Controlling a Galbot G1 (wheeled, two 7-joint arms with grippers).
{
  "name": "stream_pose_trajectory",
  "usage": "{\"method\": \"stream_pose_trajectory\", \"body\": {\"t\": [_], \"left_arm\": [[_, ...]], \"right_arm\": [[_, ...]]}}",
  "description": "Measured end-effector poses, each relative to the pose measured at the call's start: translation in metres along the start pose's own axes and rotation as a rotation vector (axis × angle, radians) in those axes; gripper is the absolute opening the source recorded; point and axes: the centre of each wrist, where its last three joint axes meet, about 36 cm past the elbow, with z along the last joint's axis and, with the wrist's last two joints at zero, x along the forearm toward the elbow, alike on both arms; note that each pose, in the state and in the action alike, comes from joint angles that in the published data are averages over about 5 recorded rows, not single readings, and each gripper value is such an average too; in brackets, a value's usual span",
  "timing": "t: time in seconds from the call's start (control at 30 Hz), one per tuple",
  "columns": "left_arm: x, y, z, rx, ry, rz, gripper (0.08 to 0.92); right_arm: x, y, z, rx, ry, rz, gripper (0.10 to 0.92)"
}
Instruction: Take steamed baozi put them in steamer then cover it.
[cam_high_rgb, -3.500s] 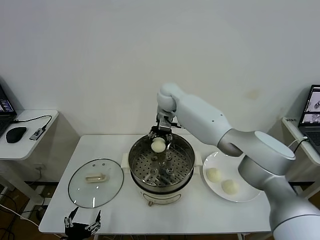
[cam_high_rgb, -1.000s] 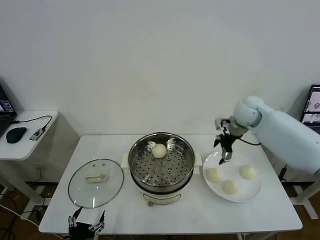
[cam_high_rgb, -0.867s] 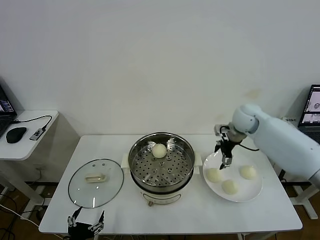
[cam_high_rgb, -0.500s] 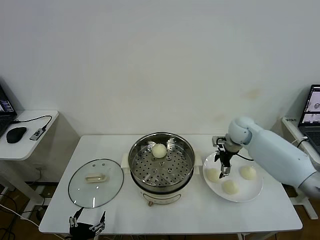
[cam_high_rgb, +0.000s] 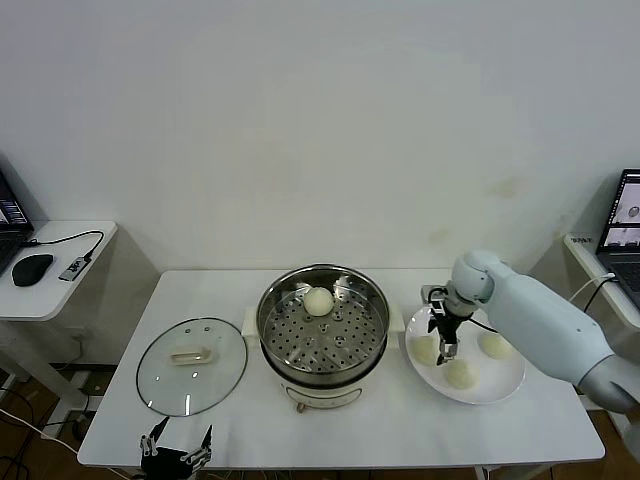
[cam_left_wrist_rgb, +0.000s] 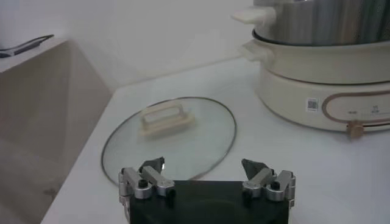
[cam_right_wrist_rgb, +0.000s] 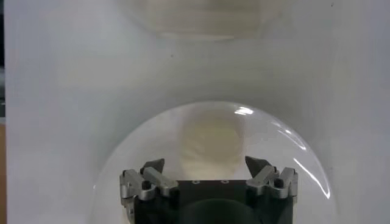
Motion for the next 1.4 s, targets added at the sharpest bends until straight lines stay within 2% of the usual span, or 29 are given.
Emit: {"method": "stream_pose_trajectory", "body": {"t": [0.63,0.73,0.9,1.0,1.23,1.4], "left_arm": [[-0.006,-0.002,0.004,0.005,0.005,0.003,0.823],[-0.007,-0.002,0.004,0.006,0.005,0.003,0.823],[-0.008,-0.002,0.005,0.007,0.007,0.005,0.823],[-0.009,-0.002,0.005,0.008,0.006,0.005,0.823],[-0.01,-0.003,0.004,0.007,0.003,0.008,0.823],[-0.012,-0.002,-0.001,0.005,-0.009,0.011,0.823]], "right_arm": [[-0.019,-0.007,-0.003,-0.009,-0.009,-0.002,0.822],[-0.022,-0.007,-0.002,-0.011,-0.011,-0.005,0.786],[-0.022,-0.007,0.0,-0.016,-0.017,-0.004,0.65],[-0.019,-0.007,0.002,-0.021,-0.024,0.0,0.607],[0.002,-0.009,0.006,-0.024,-0.031,0.013,0.604],[0.039,-0.011,0.004,-0.01,-0.038,0.04,0.61]]}}
